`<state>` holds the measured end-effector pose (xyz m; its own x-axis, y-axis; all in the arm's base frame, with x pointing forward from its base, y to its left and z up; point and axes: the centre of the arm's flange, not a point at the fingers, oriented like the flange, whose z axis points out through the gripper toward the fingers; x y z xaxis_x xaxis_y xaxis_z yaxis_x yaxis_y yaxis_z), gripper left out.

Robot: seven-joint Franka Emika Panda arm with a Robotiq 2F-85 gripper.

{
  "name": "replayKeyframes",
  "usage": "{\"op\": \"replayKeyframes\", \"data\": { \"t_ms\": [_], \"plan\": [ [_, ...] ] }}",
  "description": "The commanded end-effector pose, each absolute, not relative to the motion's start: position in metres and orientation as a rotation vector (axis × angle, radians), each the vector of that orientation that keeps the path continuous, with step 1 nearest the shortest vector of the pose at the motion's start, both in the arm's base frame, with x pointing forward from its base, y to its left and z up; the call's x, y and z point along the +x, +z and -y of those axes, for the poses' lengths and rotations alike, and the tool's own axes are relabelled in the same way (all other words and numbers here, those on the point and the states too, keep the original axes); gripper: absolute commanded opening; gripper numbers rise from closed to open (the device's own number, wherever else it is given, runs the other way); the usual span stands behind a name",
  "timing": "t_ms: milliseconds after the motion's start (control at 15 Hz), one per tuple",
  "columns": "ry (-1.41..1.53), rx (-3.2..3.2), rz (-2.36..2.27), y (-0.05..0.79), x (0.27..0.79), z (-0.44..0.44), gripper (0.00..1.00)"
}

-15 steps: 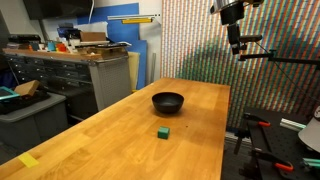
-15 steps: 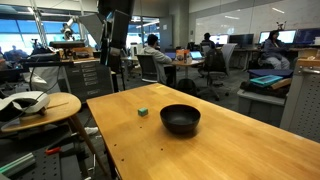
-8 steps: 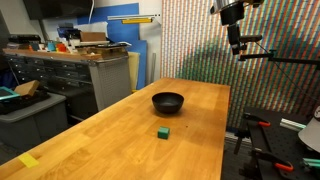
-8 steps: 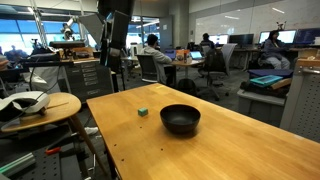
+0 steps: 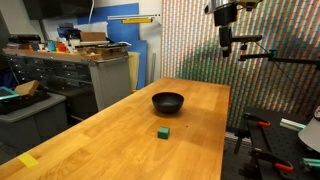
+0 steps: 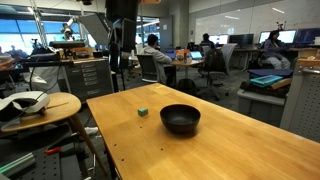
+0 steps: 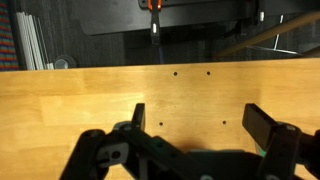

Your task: Put the green cube in the bowl

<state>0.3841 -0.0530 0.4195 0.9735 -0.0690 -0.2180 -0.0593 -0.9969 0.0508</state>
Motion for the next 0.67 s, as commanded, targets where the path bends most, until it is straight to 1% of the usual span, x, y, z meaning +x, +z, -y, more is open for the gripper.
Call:
{"op": "replayKeyframes", "data": {
  "t_ms": [0,600],
  "plan": [
    [-0.281,3.112,0.068,0.412,0.405,0.021,1.00],
    [-0.186,3.041,-0.171,0.367,0.444,-0.072,1.00]
  ]
}}
